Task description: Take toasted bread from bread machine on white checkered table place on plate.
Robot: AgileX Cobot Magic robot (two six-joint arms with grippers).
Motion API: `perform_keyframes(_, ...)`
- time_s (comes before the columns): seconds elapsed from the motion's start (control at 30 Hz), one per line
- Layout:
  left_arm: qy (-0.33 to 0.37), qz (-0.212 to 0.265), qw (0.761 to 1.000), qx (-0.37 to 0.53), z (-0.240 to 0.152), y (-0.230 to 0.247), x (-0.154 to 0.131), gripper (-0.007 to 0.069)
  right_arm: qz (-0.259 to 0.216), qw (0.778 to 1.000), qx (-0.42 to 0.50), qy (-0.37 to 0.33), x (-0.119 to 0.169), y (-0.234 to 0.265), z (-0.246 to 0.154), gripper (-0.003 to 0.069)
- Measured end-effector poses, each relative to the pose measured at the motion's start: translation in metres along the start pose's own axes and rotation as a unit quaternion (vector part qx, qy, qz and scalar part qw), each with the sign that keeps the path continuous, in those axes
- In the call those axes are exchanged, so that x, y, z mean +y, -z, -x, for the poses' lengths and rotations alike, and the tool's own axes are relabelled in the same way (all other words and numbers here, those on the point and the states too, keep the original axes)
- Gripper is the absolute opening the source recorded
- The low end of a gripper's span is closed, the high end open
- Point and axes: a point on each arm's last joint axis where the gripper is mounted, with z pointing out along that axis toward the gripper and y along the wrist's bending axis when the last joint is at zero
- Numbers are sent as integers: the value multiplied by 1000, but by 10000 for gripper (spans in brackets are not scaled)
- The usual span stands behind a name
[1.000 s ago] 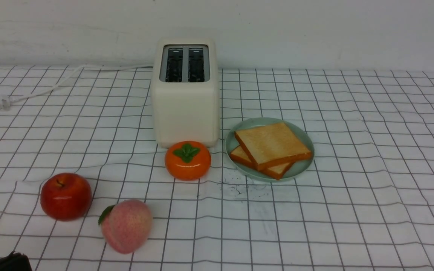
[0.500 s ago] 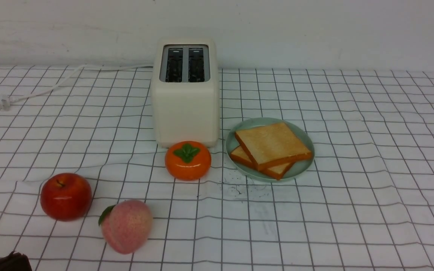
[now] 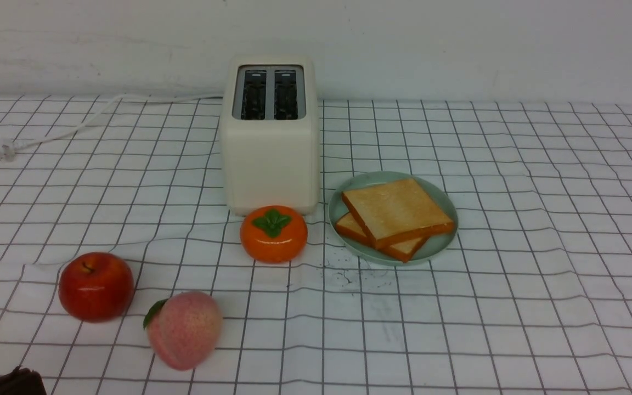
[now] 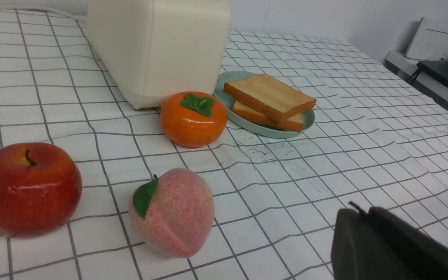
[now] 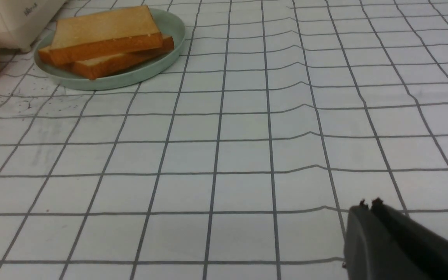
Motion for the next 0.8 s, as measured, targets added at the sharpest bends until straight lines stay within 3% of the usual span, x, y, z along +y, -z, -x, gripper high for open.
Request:
perform_keyframes(0.27, -4, 3, 1000, -2, 0, 0, 0, 29, 0, 1000, 0, 0, 0, 0, 0, 0)
perform_keyframes(0.4, -17, 1, 999, -48, 7, 2, -3, 16, 0, 1000, 0, 0, 0, 0, 0, 1)
perform_keyframes(0.47, -26, 26, 996, -83, 12, 3, -3, -13, 0, 1000, 0, 0, 0, 0, 0, 1)
perform_keyframes(0.8, -76, 196, 962, -176, 7, 20, 6, -13, 0, 1000, 0, 0, 0, 0, 0, 3)
